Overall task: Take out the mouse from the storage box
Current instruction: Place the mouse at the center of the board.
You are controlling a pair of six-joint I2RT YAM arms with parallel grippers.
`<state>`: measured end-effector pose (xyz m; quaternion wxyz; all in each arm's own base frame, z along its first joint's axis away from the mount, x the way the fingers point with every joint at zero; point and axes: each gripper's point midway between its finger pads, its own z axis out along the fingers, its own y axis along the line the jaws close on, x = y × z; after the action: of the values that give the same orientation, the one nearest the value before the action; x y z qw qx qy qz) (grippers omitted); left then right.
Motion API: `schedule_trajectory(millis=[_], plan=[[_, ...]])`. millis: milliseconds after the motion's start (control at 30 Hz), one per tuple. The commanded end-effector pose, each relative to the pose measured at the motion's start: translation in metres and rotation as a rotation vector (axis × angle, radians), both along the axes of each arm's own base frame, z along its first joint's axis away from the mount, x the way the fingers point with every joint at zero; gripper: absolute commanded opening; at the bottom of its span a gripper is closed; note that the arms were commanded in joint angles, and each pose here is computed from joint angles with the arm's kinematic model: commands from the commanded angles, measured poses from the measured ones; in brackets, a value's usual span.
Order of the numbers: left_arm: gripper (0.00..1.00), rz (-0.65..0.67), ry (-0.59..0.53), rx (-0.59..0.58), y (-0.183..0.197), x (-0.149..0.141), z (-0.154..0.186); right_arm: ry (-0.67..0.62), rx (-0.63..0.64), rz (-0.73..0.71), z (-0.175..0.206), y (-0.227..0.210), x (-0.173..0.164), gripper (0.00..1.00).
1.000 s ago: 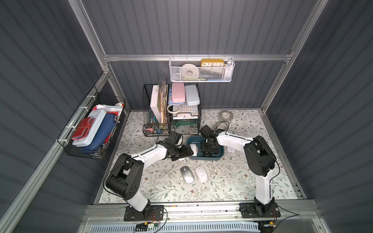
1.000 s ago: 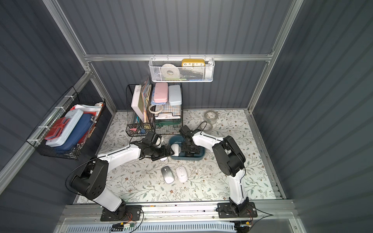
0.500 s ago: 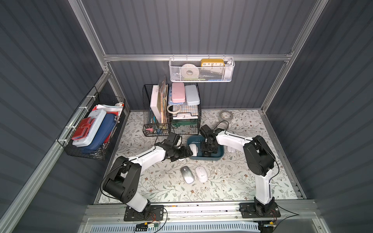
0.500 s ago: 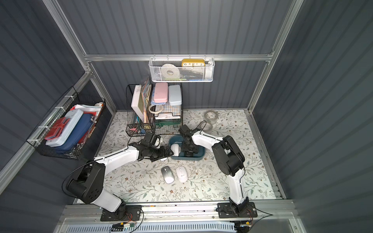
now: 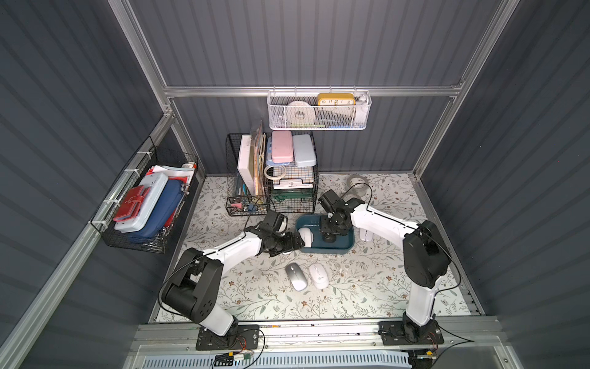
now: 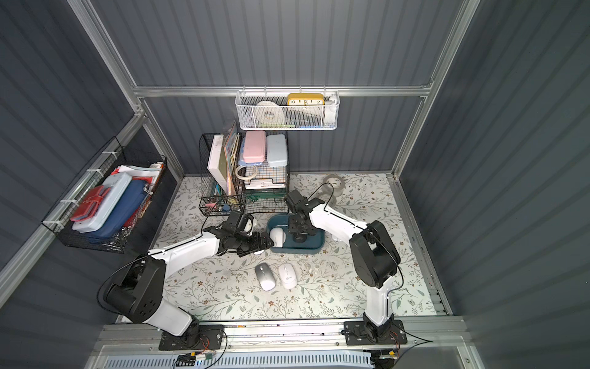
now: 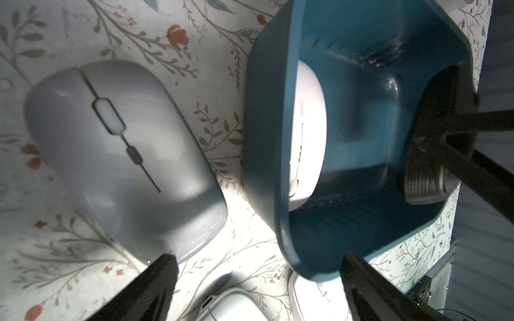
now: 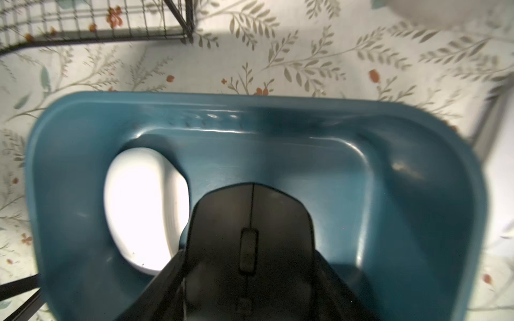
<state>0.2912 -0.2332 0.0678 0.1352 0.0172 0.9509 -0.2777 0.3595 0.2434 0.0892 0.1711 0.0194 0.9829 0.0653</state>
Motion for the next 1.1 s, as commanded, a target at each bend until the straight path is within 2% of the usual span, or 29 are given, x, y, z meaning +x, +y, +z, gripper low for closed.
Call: schedule_trajectory(millis=[0, 167, 333, 533, 767, 1067], plan=[[0.97, -0.007, -0.020, -0.002, 0.001, -0.002, 0.008, -0.072, -0.014, -0.004, 0.034, -0.009, 0.001, 0.61], [0.97, -0.008, -0.032, -0.004, 0.000, 0.000, 0.013, -0.105, -0.022, -0.022, 0.055, -0.029, -0.015, 0.62], [0.97, -0.005, -0.035, -0.006, 0.001, -0.002, 0.014, -0.108, -0.042, -0.067, 0.058, -0.064, -0.043, 0.63], [0.97, 0.002, -0.040, -0.003, 0.004, -0.004, 0.017, -0.091, -0.060, -0.137, 0.047, -0.110, -0.078, 0.63], [0.98, 0.008, -0.055, -0.008, 0.005, -0.003, 0.023, -0.134, -0.085, -0.208, 0.042, -0.145, -0.105, 0.63], [0.98, 0.015, -0.047, -0.001, 0.006, -0.005, 0.020, -0.180, -0.071, -0.257, 0.006, -0.158, -0.111, 0.64]])
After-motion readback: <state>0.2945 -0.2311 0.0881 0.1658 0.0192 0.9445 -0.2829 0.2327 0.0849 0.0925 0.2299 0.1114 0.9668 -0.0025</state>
